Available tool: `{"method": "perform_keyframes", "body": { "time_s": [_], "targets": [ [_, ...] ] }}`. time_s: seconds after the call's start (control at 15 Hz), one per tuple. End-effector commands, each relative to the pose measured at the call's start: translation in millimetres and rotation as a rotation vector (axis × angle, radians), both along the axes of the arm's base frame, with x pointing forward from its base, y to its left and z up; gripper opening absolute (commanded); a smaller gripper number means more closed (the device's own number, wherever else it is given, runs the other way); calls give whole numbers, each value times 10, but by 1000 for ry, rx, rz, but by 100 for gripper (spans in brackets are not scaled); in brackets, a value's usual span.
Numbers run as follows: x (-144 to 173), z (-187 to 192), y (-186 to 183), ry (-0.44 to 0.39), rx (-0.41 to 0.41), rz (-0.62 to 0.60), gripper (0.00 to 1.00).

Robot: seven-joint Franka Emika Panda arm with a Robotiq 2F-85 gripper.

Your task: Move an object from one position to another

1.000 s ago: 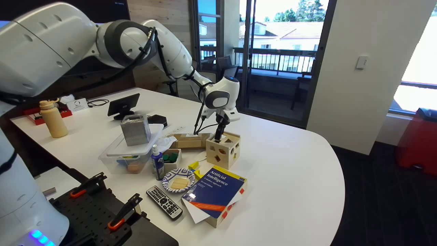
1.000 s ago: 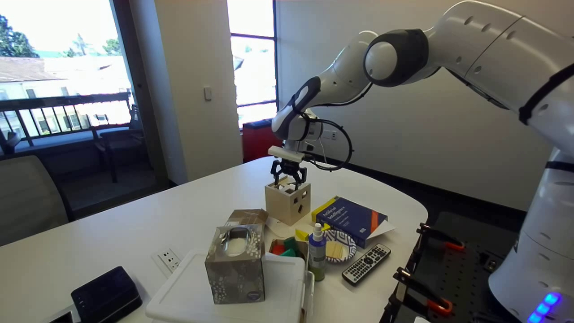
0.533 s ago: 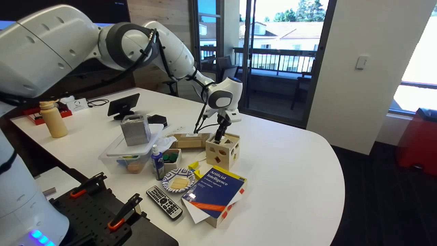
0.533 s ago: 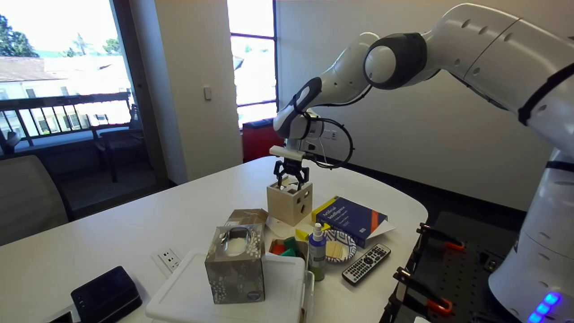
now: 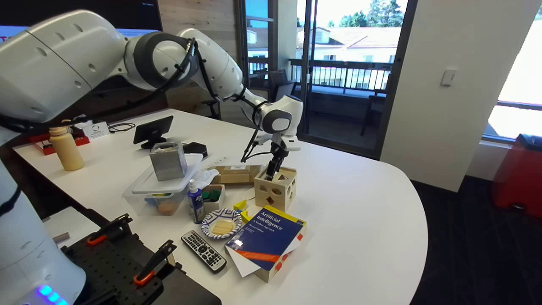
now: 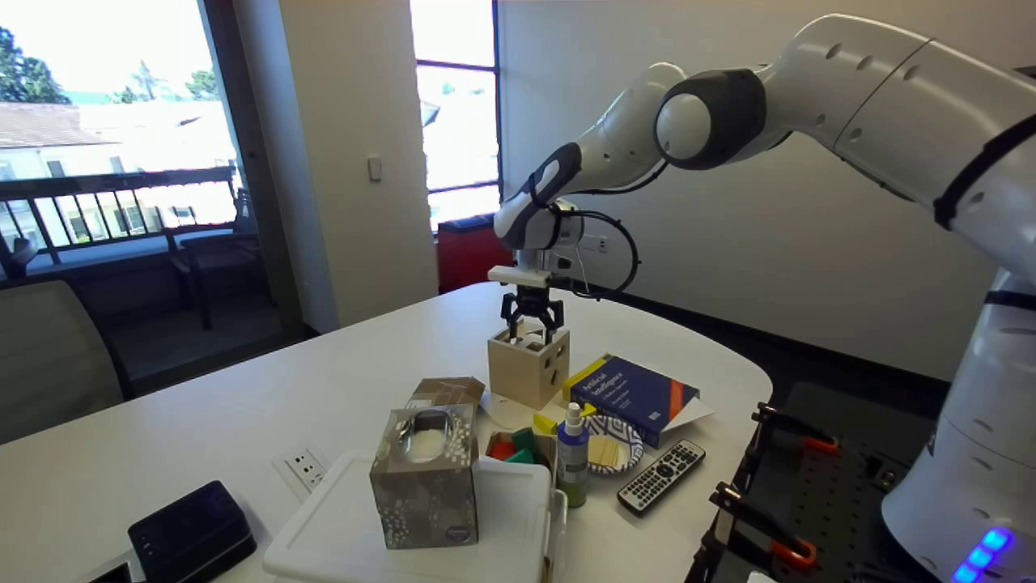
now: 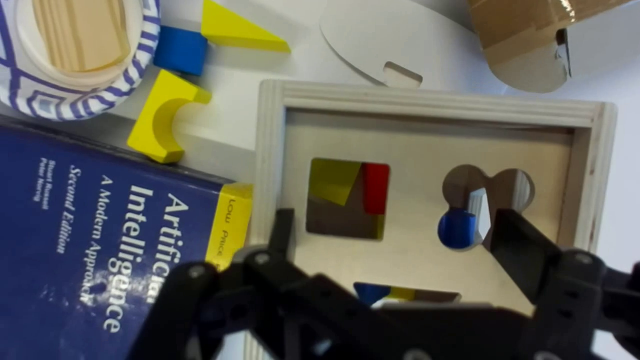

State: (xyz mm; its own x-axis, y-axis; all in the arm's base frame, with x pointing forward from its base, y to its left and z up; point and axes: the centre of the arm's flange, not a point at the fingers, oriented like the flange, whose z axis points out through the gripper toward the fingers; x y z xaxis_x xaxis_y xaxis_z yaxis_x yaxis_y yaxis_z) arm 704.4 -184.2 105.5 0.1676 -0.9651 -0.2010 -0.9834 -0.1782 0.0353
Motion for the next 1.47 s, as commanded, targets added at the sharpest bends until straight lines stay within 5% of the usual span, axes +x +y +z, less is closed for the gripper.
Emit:
{"method": "perform_keyframes", "body": {
  "time_s": [0.0,1.4],
  "targets": [
    [94,6,-44,53,-31,-23,100],
    [11,42,-484,49,-73,-87,100]
  ]
}}
